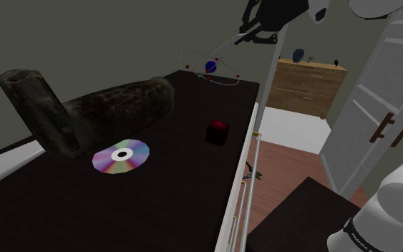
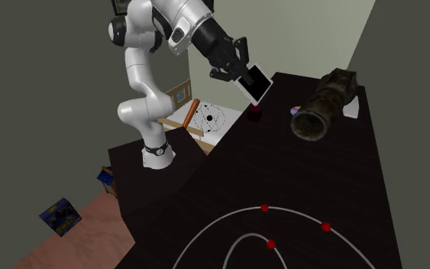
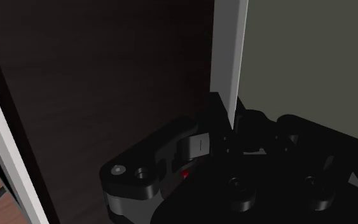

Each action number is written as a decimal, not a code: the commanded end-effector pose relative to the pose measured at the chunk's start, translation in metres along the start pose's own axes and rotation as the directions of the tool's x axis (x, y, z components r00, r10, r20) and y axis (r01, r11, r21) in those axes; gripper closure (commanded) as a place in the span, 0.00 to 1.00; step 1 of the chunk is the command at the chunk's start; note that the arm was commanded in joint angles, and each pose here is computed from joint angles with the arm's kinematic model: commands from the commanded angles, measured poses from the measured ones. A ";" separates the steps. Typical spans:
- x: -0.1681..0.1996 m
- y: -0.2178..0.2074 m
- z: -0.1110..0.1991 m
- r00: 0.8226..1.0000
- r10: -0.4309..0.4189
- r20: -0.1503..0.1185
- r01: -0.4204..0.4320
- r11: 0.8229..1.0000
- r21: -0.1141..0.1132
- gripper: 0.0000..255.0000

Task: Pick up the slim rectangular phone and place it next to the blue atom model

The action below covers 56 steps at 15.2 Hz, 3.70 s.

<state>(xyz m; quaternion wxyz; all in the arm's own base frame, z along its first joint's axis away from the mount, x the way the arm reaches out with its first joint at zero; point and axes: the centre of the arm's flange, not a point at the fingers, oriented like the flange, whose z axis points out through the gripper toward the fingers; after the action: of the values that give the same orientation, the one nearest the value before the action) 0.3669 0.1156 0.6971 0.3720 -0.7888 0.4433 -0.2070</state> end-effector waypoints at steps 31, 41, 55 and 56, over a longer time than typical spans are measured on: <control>0.287 0.057 0.009 1.000 -0.002 -0.001 0.002 1.000 0.000 1.00; 0.287 0.098 0.042 1.000 -0.002 -0.001 0.002 1.000 0.000 1.00; 0.287 0.148 0.084 1.000 -0.002 -0.001 0.002 1.000 0.000 1.00; 0.287 0.148 0.084 1.000 -0.002 -0.001 0.002 1.000 0.000 1.00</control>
<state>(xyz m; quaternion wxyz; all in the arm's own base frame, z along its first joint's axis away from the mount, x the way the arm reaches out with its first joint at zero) 0.4908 -0.1445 0.5292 0.3716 -0.7892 0.4428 -0.2074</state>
